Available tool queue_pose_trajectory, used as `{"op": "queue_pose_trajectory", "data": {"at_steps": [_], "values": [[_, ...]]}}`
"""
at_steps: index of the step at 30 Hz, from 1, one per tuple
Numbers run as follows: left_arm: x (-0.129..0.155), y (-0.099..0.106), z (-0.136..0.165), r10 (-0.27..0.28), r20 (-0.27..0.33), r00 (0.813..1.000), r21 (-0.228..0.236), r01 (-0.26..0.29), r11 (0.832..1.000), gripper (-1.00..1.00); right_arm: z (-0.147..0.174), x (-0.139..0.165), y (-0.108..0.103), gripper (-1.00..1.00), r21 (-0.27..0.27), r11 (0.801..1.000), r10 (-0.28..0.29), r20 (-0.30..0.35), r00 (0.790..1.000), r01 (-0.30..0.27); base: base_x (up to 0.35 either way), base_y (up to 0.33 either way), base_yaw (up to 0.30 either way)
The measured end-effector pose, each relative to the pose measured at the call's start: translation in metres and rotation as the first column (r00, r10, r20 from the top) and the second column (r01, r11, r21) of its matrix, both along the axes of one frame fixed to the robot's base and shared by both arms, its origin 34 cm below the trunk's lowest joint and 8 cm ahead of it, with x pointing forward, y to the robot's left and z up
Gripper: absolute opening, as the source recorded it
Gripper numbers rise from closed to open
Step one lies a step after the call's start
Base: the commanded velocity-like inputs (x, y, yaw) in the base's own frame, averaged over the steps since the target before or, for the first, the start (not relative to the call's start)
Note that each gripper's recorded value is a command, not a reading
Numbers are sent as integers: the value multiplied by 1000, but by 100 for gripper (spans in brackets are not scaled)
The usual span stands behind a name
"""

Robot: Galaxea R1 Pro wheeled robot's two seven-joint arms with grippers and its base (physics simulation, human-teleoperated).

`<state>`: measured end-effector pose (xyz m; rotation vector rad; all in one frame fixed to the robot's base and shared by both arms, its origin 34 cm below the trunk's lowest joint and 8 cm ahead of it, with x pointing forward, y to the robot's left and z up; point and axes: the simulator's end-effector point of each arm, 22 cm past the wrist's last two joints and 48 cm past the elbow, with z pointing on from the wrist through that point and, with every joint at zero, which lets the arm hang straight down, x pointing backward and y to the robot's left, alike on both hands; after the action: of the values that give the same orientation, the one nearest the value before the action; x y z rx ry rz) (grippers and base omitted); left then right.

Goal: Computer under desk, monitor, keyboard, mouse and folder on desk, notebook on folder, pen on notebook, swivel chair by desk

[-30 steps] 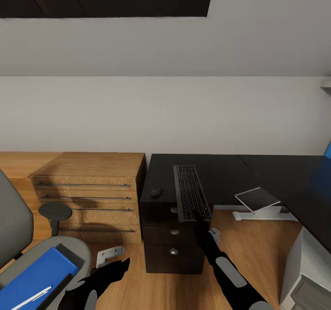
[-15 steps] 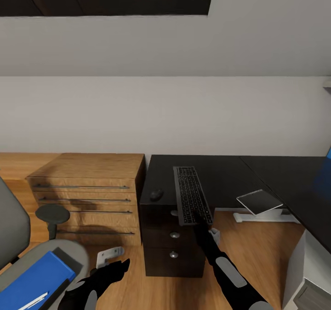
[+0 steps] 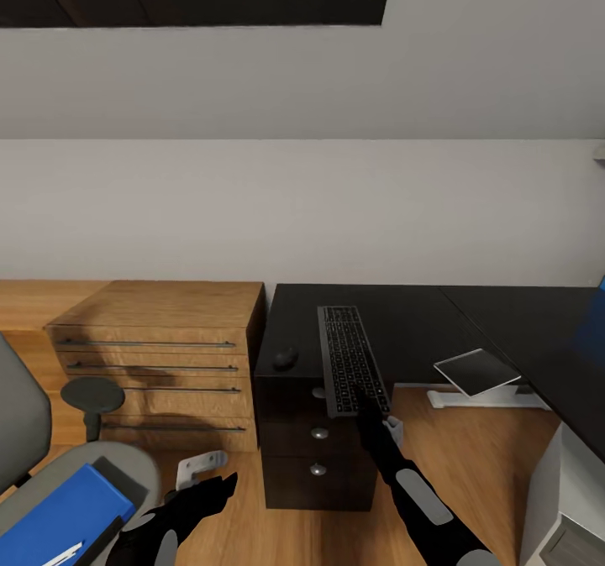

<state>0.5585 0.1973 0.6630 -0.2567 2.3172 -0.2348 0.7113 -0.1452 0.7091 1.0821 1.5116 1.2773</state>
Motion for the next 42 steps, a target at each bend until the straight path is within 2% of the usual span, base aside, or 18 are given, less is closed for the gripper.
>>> {"op": "queue_pose_trajectory", "data": {"at_steps": [4,8,18,23,27,34,37,42], "values": [[0,0,0,0,0,1000,0,0,1000,100,-6,0,-7,-100,-25,1000,-3,-27,1000,3,0,0,0],[0,0,0,0,0,1000,0,0,1000,100,-8,1,-9,-100,-24,1000,-9,-35,999,8,0,0,0],[2,0,19,1,1,1000,1,-1,1000,100,19,5,-6,-100,-23,1000,-2,-9,1000,2,0,0,0],[4,1,29,2,2,1000,3,-2,1000,100,74,15,0,-100,3,1000,9,111,994,-9,0,0,0],[4,1,36,4,3,1000,6,-4,1000,100,107,19,3,-100,16,1000,12,171,985,-15,0,0,0],[5,2,49,4,3,1000,6,-4,1000,100,154,22,-1,-100,21,1000,12,245,970,-18,0,0,0],[6,2,54,4,3,1000,8,-4,1000,100,181,10,0,-100,24,999,18,290,957,-26,0,0,0],[6,2,63,4,2,1000,6,-4,1000,100,201,-5,1,-100,15,999,23,282,959,-29,0,0,0]]}}
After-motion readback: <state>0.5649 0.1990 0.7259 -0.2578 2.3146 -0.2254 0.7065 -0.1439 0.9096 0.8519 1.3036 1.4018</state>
